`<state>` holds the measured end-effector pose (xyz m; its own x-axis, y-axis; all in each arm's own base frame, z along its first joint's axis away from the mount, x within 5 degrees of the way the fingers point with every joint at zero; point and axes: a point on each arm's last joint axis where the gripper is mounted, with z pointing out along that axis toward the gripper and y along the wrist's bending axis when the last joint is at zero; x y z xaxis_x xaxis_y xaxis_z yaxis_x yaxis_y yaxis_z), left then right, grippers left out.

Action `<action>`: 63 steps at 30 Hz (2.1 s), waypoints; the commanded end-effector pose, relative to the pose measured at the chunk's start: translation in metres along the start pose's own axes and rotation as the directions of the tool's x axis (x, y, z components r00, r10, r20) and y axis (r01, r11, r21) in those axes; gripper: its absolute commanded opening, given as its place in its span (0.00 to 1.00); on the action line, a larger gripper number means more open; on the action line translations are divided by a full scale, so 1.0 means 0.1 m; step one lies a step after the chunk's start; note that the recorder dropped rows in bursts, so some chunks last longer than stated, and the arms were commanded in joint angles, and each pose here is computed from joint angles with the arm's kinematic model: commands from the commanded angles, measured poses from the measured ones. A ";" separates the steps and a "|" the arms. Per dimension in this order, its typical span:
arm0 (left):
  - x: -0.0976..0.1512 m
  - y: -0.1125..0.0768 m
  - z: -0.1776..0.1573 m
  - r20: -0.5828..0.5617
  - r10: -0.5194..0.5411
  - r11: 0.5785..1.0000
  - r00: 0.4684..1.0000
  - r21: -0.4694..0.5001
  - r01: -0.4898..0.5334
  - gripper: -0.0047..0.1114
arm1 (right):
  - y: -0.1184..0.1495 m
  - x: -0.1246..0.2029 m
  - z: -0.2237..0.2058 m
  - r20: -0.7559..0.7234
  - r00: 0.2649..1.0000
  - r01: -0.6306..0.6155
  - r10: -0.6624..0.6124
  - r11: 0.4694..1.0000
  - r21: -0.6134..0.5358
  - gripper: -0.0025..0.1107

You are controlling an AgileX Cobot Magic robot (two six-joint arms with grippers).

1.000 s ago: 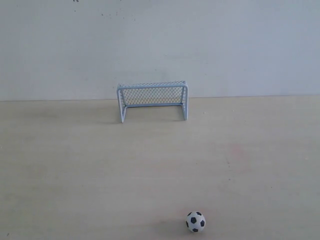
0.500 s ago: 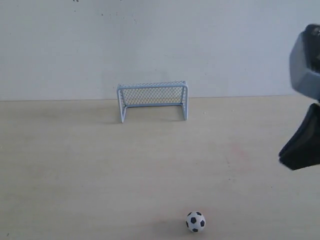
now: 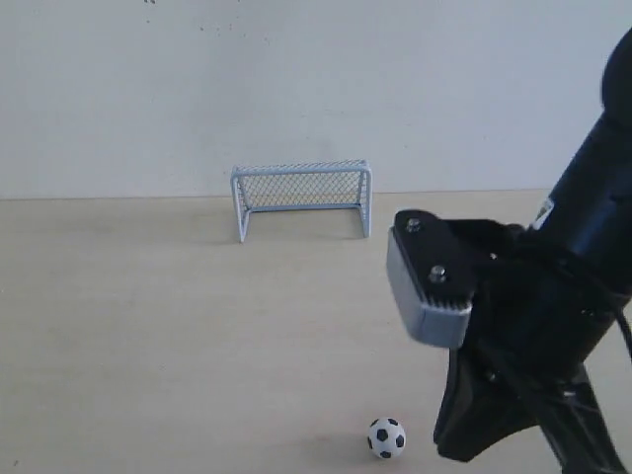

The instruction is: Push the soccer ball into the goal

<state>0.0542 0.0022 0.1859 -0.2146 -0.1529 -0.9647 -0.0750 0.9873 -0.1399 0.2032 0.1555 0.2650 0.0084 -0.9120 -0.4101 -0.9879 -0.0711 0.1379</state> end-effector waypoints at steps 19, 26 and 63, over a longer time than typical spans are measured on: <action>0.00 0.00 0.00 0.006 0.002 1.000 1.000 0.000 -0.002 0.08 | 0.02 0.15 0.96 -0.206 0.918 0.374 -0.340 0.914 0.158 0.02; 0.00 0.00 0.00 0.006 0.002 1.000 1.000 0.000 -0.002 0.08 | -0.09 0.15 1.19 -0.187 0.926 0.355 -0.329 0.926 0.129 0.02; 0.00 0.00 0.00 0.006 0.002 1.000 1.000 0.000 -0.002 0.08 | -0.35 -0.14 -0.07 -0.314 0.946 0.260 -0.081 0.768 0.585 0.02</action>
<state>0.0542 0.0022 0.1859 -0.2146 -0.1529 -0.9647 -0.0750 0.9873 -0.1399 0.2632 0.1729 0.2739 0.1536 -0.9846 -0.0836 -0.8321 -0.0832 -0.5483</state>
